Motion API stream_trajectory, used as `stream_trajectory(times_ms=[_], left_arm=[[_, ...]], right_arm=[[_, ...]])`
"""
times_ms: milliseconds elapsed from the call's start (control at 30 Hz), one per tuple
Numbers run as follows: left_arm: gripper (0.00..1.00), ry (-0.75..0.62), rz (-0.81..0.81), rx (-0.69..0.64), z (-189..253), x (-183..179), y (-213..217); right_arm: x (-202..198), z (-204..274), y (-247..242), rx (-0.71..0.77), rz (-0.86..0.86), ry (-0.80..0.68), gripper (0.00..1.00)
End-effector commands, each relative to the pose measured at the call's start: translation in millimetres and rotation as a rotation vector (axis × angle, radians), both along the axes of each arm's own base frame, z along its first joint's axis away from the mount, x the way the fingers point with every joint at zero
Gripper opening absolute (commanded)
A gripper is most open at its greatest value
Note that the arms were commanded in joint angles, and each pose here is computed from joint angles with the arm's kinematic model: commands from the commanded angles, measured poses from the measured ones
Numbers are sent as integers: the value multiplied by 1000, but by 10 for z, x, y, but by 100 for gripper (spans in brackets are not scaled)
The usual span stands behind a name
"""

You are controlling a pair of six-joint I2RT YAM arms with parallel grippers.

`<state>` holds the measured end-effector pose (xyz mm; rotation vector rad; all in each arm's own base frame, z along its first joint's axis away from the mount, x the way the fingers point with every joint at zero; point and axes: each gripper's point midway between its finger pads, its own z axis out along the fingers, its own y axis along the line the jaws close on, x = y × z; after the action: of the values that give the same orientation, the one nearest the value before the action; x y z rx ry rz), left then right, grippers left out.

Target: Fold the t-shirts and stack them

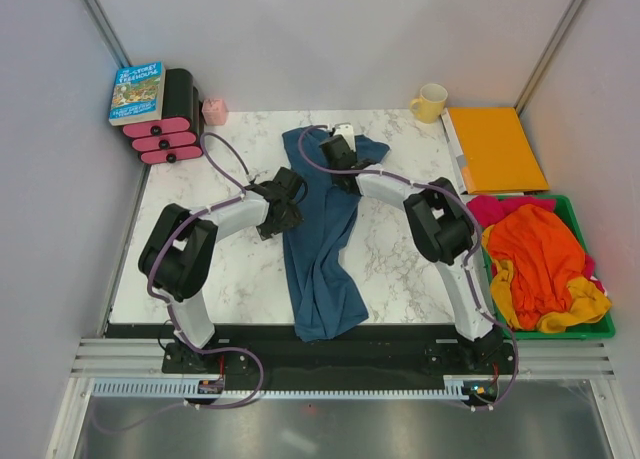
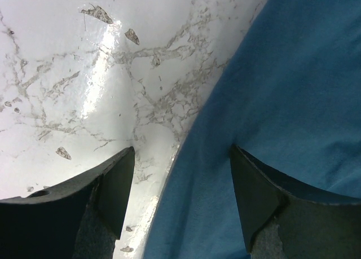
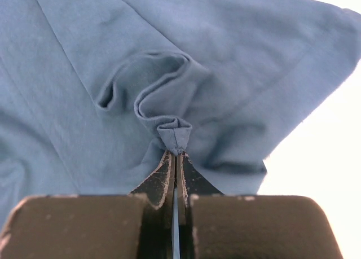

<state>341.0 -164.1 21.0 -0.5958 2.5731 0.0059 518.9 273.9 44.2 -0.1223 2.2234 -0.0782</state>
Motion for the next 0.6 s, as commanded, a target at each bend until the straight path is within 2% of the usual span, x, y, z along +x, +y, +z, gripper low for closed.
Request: stream_trajectory(times_ms=[0, 67, 100, 167, 200, 267, 300, 367, 400, 500, 567], left_arm=[[75, 1, 30, -16, -71, 5, -40], [75, 4, 29, -15, -82, 0, -44], [75, 2, 29, -16, -77, 4, -47], [75, 2, 28, -15, -81, 5, -50], [75, 3, 28, -14, -84, 5, -51], [76, 2, 26, -12, -84, 7, -55], [76, 1, 24, -9, -79, 5, -54], [77, -9, 26, 0, -61, 12, -36], [78, -16, 28, 2, -46, 15, -28], [80, -34, 30, 6, 6, 41, -22], [80, -39, 28, 6, 25, 56, -27]], right_arm=[[-30, 397, -38, 103, -65, -82, 0], [-109, 269, -85, 102, -72, -55, 0], [-144, 218, -79, 108, -72, -44, 4], [-172, 155, -82, 112, -62, -43, 14], [-197, 125, -102, 102, -52, -44, 26], [-141, 324, -45, 142, -34, -99, 38], [-125, 392, -19, 152, -22, -111, 48], [-59, 680, 22, 171, -14, -162, 59], [-3, 862, 42, 187, -13, -196, 69], [83, 1285, 95, 220, 0, -268, 82], [114, 1335, 140, 204, 25, -267, 83]])
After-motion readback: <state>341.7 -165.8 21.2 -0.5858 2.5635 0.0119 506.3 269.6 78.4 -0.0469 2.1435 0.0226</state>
